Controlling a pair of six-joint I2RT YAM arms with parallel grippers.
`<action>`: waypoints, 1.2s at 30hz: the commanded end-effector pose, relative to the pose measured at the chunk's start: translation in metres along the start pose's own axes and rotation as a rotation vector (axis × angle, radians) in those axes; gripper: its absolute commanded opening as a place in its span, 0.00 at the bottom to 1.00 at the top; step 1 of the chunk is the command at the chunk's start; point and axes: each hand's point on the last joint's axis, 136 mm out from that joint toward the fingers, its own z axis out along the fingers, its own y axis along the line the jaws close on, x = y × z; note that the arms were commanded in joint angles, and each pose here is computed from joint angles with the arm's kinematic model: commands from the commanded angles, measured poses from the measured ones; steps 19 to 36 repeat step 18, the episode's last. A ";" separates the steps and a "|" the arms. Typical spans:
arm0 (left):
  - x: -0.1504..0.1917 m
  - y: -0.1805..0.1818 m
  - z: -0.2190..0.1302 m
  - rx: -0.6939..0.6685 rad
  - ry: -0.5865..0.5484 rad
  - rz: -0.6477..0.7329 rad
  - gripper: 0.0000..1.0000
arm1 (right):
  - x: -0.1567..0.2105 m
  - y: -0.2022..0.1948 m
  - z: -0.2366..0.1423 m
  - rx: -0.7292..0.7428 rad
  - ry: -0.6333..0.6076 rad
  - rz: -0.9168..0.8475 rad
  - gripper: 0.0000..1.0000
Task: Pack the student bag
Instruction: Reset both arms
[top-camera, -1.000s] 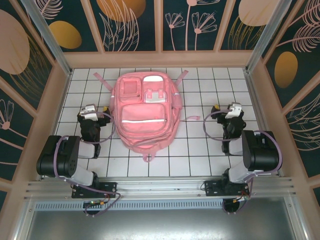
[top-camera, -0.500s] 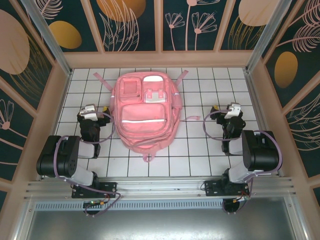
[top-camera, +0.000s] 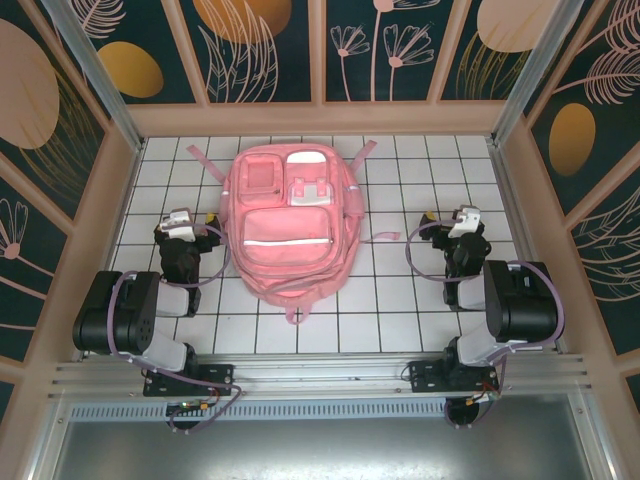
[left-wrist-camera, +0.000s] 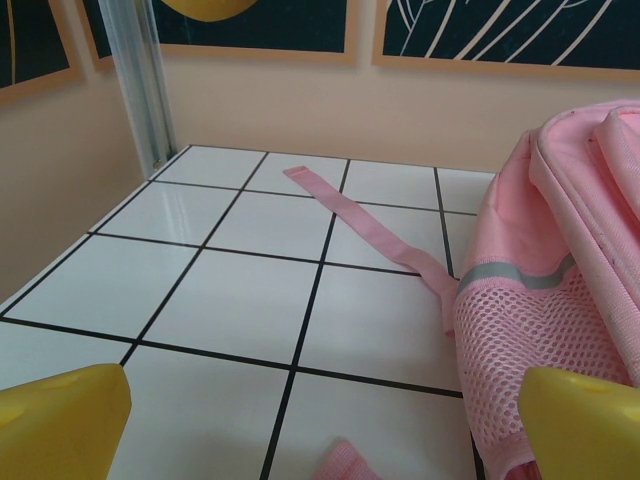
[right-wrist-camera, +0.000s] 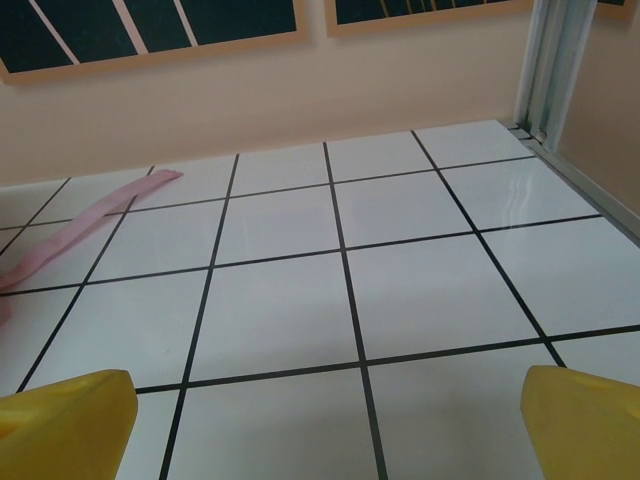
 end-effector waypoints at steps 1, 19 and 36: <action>-0.014 -0.001 0.002 0.009 -0.050 -0.002 0.99 | -0.004 0.005 0.001 -0.026 -0.013 -0.005 0.99; -0.014 -0.001 0.002 0.011 -0.050 0.000 0.99 | -0.004 0.005 0.001 -0.025 -0.013 -0.007 0.99; -0.014 -0.001 0.002 0.011 -0.050 0.000 0.99 | -0.004 0.005 0.001 -0.025 -0.013 -0.007 0.99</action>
